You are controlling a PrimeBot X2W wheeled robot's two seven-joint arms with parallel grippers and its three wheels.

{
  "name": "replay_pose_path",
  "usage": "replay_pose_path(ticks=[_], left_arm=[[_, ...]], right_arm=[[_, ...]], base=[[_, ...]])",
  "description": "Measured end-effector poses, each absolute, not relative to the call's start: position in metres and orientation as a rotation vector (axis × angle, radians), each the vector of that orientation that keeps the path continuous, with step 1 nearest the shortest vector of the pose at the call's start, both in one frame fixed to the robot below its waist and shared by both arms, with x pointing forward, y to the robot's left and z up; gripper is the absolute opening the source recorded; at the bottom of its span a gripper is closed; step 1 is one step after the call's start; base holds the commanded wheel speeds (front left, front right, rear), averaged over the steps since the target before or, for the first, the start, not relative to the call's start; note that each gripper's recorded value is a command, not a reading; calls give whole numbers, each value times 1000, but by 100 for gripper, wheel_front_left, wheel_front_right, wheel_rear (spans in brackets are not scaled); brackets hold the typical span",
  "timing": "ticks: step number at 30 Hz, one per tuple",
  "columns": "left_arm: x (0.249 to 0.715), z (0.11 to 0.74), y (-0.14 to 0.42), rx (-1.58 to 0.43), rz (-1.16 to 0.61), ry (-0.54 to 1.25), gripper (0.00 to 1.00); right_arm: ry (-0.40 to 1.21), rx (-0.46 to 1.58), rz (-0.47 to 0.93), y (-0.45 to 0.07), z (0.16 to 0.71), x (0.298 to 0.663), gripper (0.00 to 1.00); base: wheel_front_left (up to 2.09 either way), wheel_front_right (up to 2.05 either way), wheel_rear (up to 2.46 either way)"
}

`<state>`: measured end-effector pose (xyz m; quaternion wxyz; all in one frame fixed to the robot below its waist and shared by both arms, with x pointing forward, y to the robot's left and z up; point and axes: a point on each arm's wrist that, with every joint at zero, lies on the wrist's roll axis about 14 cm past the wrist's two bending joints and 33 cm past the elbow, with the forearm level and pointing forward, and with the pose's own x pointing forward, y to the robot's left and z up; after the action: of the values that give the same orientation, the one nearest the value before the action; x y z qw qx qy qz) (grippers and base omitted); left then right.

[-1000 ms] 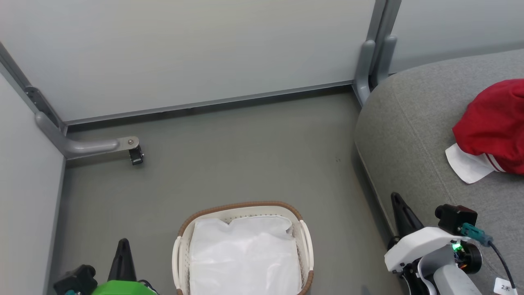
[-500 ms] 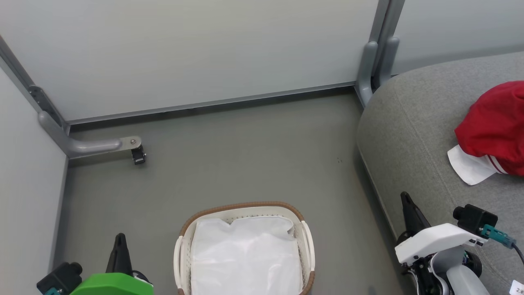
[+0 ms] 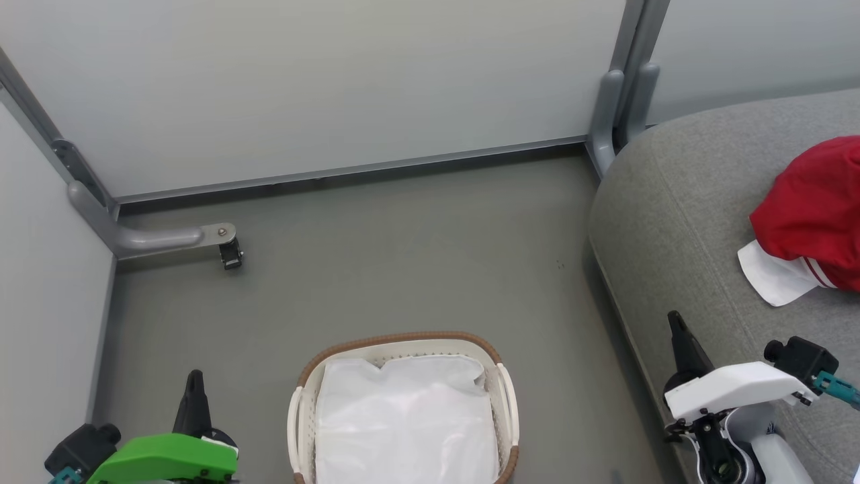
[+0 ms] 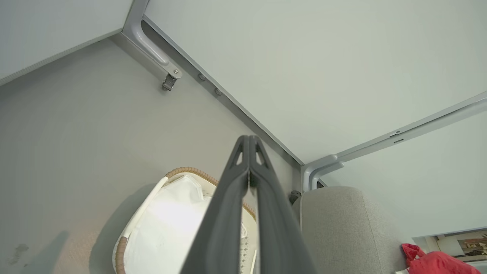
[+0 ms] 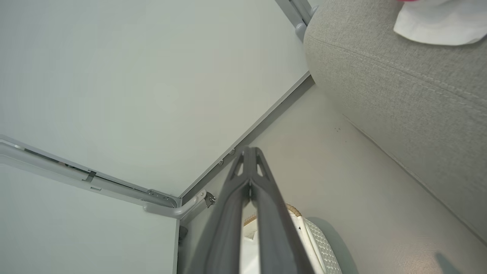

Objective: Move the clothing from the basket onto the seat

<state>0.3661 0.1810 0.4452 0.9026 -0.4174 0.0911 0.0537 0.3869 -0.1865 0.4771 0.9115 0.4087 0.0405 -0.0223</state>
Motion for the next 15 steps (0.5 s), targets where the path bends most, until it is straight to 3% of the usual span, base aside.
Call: replay_pose_path(ticks=[15], left_arm=[[373,457,185,-1041,106,158,0]], right_arm=[[74,1024,-60,-191,481,387,0]], base=[[0,0,0]])
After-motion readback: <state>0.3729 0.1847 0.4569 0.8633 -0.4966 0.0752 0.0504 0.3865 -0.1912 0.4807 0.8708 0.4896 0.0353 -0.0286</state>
